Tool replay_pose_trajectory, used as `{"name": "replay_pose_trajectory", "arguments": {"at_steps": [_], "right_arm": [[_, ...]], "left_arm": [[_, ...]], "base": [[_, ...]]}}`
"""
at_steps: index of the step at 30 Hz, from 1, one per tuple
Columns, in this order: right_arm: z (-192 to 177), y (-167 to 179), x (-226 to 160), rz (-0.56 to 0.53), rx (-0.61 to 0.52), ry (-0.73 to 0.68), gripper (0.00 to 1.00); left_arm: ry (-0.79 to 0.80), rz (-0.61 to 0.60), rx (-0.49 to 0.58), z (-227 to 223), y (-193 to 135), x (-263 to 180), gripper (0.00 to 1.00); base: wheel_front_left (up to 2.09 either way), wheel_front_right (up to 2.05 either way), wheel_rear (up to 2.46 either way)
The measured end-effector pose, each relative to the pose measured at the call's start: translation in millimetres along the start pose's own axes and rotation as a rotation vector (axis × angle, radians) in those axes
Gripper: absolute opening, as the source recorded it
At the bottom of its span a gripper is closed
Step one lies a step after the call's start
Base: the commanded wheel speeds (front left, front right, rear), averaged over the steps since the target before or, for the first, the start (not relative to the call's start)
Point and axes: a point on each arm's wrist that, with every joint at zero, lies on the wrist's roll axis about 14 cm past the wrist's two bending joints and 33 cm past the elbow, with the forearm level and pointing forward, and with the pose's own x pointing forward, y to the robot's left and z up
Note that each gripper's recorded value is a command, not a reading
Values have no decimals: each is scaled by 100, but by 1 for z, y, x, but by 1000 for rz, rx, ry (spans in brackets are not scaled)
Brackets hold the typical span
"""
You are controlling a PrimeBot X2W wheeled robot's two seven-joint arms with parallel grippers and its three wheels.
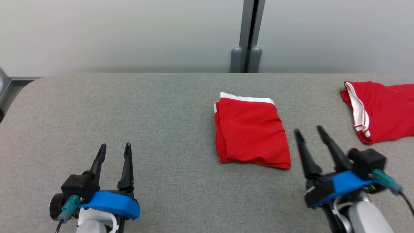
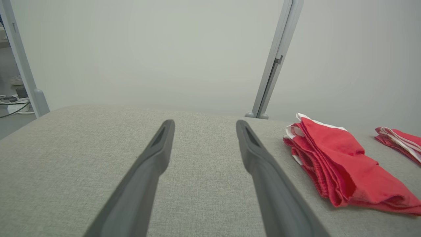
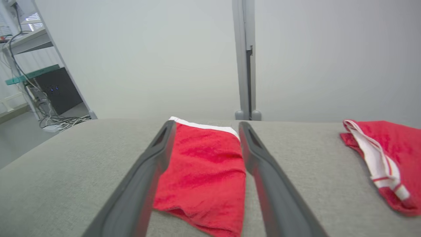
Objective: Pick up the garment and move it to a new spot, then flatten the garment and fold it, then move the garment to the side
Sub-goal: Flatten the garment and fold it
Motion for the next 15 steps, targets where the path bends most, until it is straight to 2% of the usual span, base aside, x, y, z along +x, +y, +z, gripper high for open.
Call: {"name": "replay_pose_trajectory", "arguments": {"at_steps": [7,15], "right_arm": [[14,-56,-40,-206,-29,-5,100],[8,-73,-63,-284,-22,42,100]], "left_arm": [[-1,8,2,0,2,-4,100],[7,23,23,-2,8,-16,100]], "base": [[0,0,0],[0,0,0]]}}
